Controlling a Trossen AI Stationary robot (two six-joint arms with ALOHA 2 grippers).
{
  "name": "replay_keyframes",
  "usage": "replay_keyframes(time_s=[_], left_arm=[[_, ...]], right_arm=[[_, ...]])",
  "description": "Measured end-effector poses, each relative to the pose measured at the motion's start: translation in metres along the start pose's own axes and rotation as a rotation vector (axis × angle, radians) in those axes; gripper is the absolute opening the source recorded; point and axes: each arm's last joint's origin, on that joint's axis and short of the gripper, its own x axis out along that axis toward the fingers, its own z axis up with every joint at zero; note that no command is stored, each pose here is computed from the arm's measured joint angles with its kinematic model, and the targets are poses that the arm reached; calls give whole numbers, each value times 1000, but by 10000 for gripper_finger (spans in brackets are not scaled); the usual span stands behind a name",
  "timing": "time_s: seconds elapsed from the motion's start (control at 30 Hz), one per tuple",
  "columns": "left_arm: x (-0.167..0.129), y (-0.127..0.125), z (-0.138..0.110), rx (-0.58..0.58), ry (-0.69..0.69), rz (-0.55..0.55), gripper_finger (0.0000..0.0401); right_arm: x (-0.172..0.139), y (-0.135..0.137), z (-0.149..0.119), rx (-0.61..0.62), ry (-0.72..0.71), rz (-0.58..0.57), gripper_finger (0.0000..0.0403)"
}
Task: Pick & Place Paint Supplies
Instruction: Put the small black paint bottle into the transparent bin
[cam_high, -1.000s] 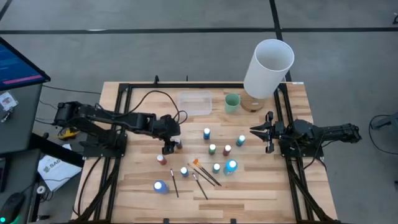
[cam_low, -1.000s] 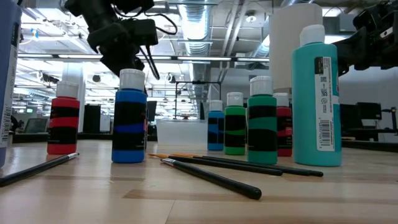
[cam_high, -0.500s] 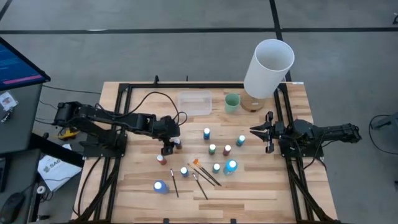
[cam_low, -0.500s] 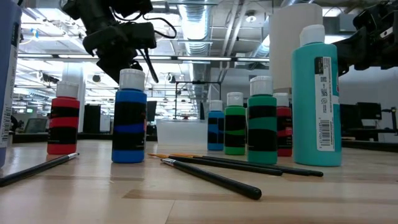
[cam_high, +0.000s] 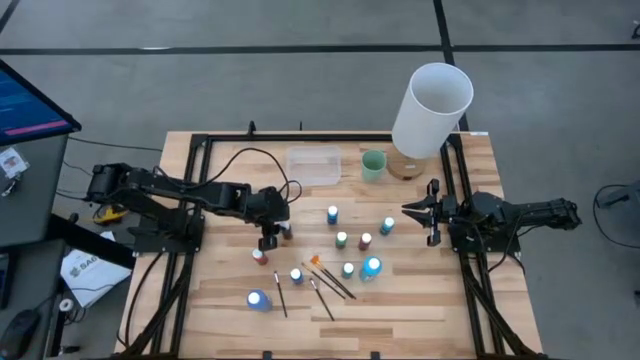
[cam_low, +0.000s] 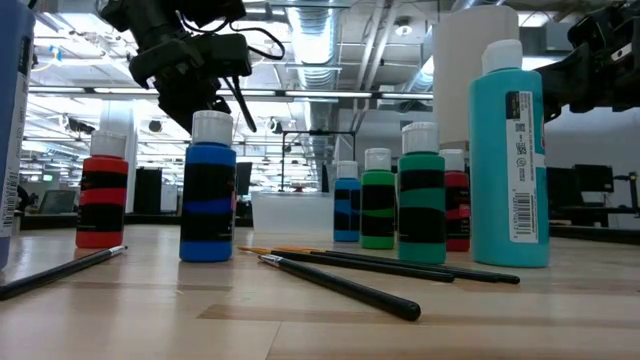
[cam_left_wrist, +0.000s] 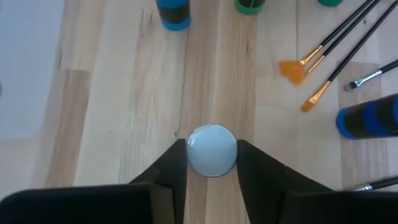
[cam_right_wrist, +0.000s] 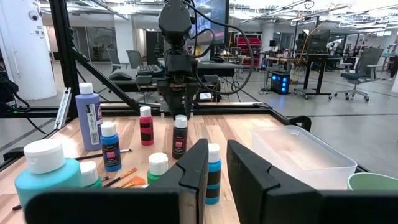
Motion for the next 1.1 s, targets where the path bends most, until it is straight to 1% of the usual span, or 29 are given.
replay_keyframes(time_s=[0.27,0.47,0.63,0.77,0.83,0.93,1.1], left_arm=[[0,0,0,0,-4,5,84],[-1,2,2,-2,-20,66,68],[-1,2,4,-5,-43,85,68],[-2,3,9,8,-92,111,68],[-5,3,15,9,-114,116,68],[-15,6,30,-3,-181,128,68],[-35,17,56,17,-274,183,68]], right_arm=[[0,0,0,0,0,0,54],[0,0,0,0,0,0,54],[0,0,0,0,0,0,54],[0,0,0,0,-1,0,54],[0,0,0,0,0,0,54],[0,0,0,0,0,0,54],[0,0,0,0,0,0,54]])
